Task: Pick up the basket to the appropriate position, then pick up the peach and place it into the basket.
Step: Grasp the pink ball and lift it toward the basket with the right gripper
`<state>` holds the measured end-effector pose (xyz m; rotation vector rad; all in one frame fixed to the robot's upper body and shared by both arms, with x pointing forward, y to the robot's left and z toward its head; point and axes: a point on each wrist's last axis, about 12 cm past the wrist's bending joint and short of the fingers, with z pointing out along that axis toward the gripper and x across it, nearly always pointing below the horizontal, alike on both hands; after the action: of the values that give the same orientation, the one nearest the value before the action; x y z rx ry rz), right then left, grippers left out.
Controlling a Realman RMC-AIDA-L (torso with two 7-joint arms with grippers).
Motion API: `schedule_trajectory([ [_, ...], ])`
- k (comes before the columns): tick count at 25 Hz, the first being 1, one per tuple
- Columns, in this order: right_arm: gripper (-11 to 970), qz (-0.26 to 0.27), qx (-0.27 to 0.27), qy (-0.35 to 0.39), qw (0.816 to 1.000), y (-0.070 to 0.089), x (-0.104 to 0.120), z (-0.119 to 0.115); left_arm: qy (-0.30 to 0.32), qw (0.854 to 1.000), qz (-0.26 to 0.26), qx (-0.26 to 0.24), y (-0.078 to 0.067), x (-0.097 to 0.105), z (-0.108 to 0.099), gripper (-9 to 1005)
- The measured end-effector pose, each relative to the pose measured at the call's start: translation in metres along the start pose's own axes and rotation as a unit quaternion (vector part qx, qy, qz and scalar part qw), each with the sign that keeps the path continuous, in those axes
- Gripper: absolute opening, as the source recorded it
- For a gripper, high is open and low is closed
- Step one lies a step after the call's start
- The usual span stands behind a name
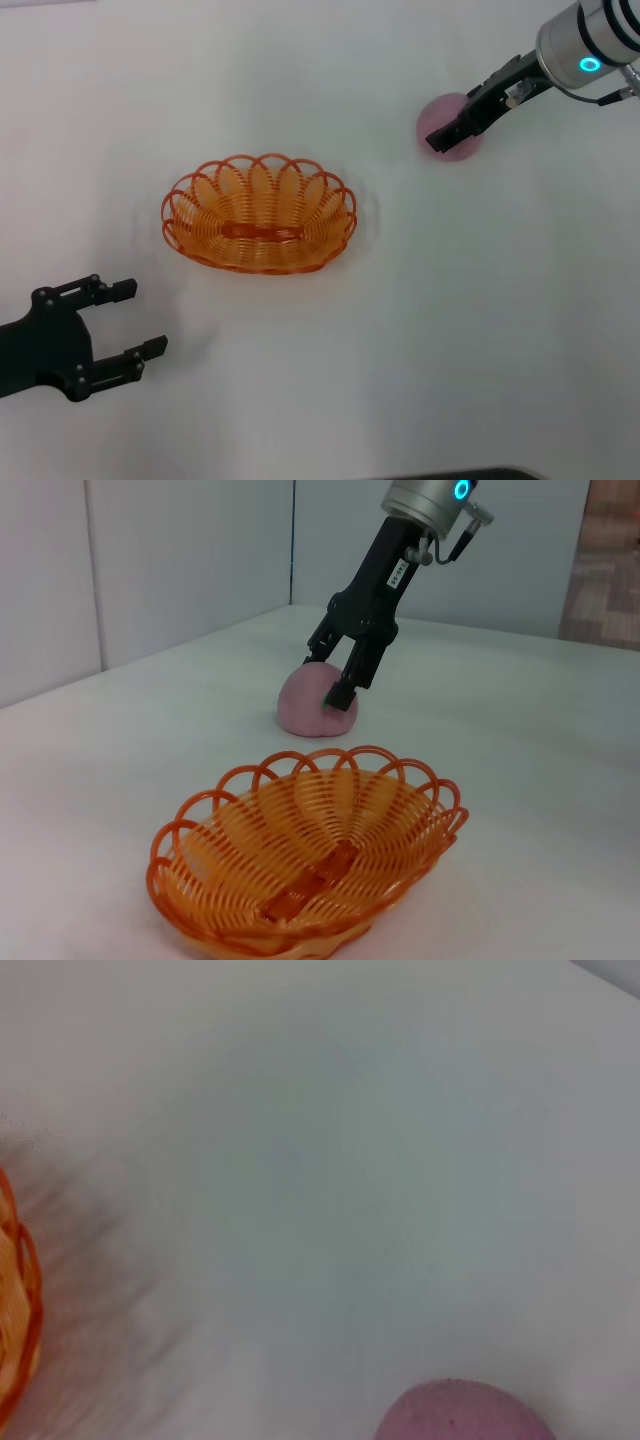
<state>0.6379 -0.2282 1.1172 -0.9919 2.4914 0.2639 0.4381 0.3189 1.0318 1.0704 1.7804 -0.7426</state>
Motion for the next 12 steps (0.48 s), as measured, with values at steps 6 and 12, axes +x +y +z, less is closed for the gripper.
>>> schedule_trajectory([
  [6, 867, 0.001, 0.001, -0.001, 1.000, 0.0002, -0.0001, 0.0009, 0.001, 1.000, 0.000, 0.001, -0.0001, 0.0002, -0.0001, 731],
  [12, 866, 0.002, 0.000, 0.001, 1.000, 0.0012, 0.0008, 0.0024, 0.002, 1.000, 0.000, 0.001, -0.0001, 0.0003, -0.0002, 732],
])
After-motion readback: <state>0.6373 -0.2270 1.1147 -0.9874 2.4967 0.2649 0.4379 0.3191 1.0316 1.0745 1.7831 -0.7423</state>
